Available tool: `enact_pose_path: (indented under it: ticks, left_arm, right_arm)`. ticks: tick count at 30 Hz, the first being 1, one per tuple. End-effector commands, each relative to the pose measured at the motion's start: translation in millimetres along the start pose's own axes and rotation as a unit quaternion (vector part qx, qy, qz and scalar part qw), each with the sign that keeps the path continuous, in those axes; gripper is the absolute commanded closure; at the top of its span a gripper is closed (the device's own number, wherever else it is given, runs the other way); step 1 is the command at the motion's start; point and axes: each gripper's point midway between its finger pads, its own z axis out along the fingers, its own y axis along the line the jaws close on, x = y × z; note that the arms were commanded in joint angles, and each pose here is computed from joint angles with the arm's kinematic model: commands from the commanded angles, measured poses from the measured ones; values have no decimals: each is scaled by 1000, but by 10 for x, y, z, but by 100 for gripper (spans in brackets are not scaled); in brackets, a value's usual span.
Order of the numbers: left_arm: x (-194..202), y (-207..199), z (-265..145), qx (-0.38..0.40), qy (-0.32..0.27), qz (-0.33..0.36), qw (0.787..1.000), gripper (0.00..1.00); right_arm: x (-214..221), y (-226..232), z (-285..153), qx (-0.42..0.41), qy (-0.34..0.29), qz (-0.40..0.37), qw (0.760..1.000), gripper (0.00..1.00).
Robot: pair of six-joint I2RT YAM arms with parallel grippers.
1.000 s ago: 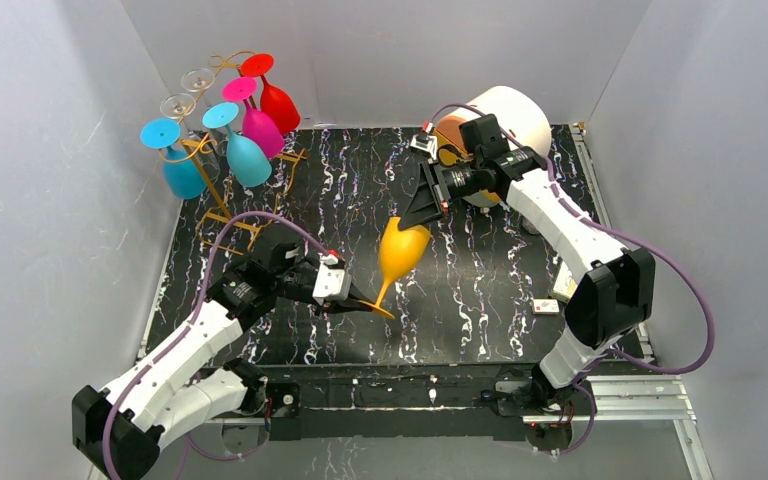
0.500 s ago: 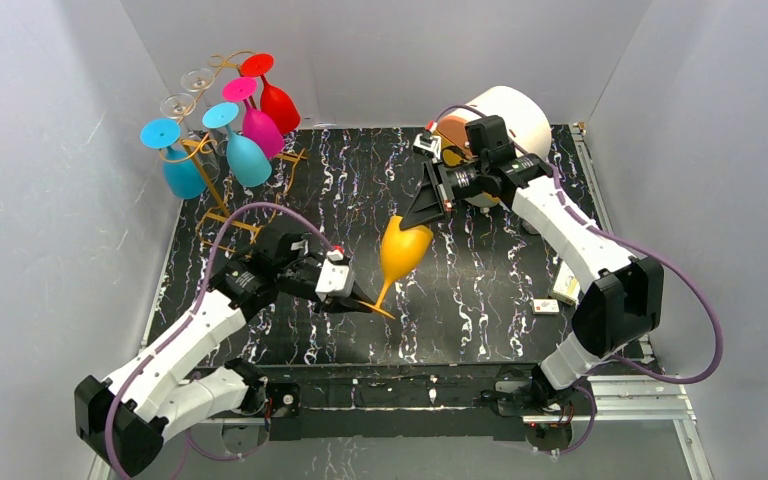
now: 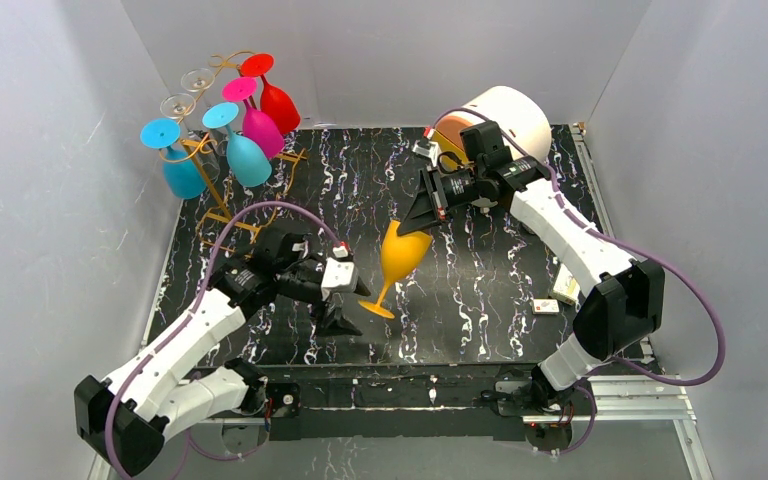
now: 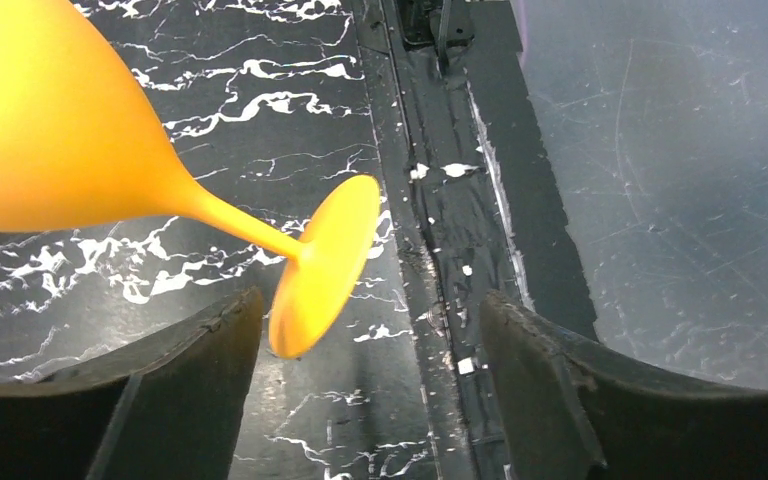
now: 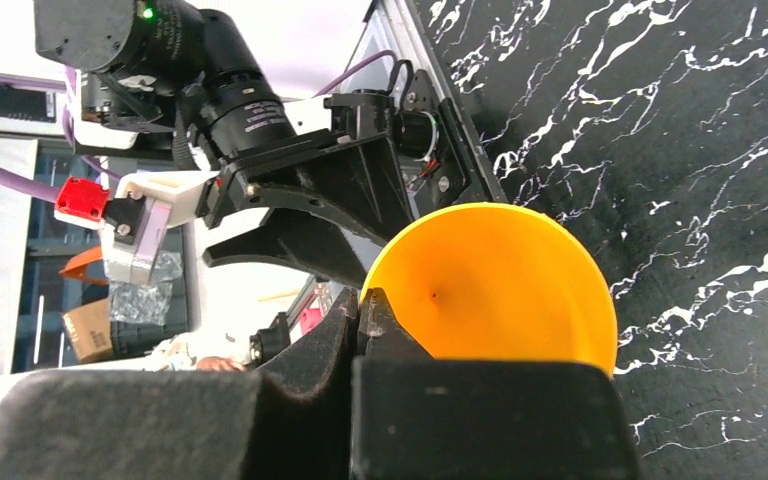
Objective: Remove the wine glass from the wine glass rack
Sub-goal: Place the wine glass at the center of the board.
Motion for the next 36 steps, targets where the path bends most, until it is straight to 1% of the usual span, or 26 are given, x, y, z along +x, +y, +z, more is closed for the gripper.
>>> enact_pose_path:
  ticks: [1, 2, 5, 7, 9, 11, 13, 14, 15, 17, 18, 20, 22, 23, 25, 27, 28, 30, 32, 34, 36]
  left_arm:
    - [-116, -69, -105, -16, -4, 7, 1000, 6]
    - [-121, -63, -117, -24, -5, 8, 1000, 2]
    - [-162, 26, -112, -61, -24, -27, 997, 2]
    - [-161, 68, -130, -80, -22, -46, 995, 2]
    - [-180, 119, -168, -105, -22, -62, 992, 2]
    - [-193, 216, -236, -151, -24, -82, 985, 2]
    - [-192, 375, -355, -222, -28, -109, 968, 2]
    - [-185, 511, -443, -275, -37, -134, 951, 2]
    - [-160, 655, -543, -331, -51, -162, 928, 2]
    - [-54, 866, -683, -415, -89, -240, 873, 2]
    - [5, 904, -700, -431, -99, -264, 857, 2]
    - [24, 933, -711, -442, -113, -291, 841, 2]
    - [60, 980, -829, -480, -141, -349, 793, 2]
    - [46, 980, -841, -482, -156, -361, 783, 2]
    - [21, 969, -849, -480, -171, -365, 779, 2]
    - [1, 944, -862, -479, -172, -374, 775, 2]
    - [-6, 949, -911, -489, -171, -379, 767, 2]
    - [33, 922, -950, -498, -150, -384, 763, 2]
    - [77, 880, -986, -505, -121, -386, 762, 2]
    - [91, 846, -1031, -511, -102, -387, 760, 2]
    - [107, 824, -1080, -521, -96, -392, 752, 2]
  right_arm:
    - [-84, 138, -87, 20, -30, -47, 998, 99]
    - [-100, 102, -91, 31, -35, -47, 998, 99]
    - [-110, 13, -98, 57, -44, -46, 996, 99]
    - [-117, -51, -113, 77, -49, -47, 995, 99]
    - [-164, -169, -148, 118, -64, -50, 990, 99]
    - [-212, -268, -202, 156, -80, -58, 983, 99]
    - [-278, -447, -280, 214, -104, -63, 969, 99]
    - [-306, -535, -328, 242, -115, -65, 961, 99]
    - [-346, -634, -387, 273, -129, -66, 951, 99]
    - [-408, -800, -495, 324, -153, -67, 931, 99]
    - [-443, -868, -546, 345, -166, -68, 921, 99]
    - [-518, -968, -633, 379, -191, -79, 902, 99]
    - [-596, -1047, -720, 412, -216, -88, 881, 99]
    - [-628, -1075, -746, 426, -225, -95, 871, 99]
    - [-710, -1121, -785, 453, -242, -109, 851, 99]
    - [-805, -1157, -776, 472, -257, -124, 834, 99]
    - [-850, -1152, -746, 479, -261, -134, 827, 99]
    - [-951, -1164, -662, 493, -260, -166, 813, 99]
    - [-1011, -1171, -524, 498, -254, -188, 807, 99]
    - [-1061, -1196, -381, 491, -251, -199, 810, 99]
    - [-1114, -1258, -275, 490, -250, -210, 808, 99]
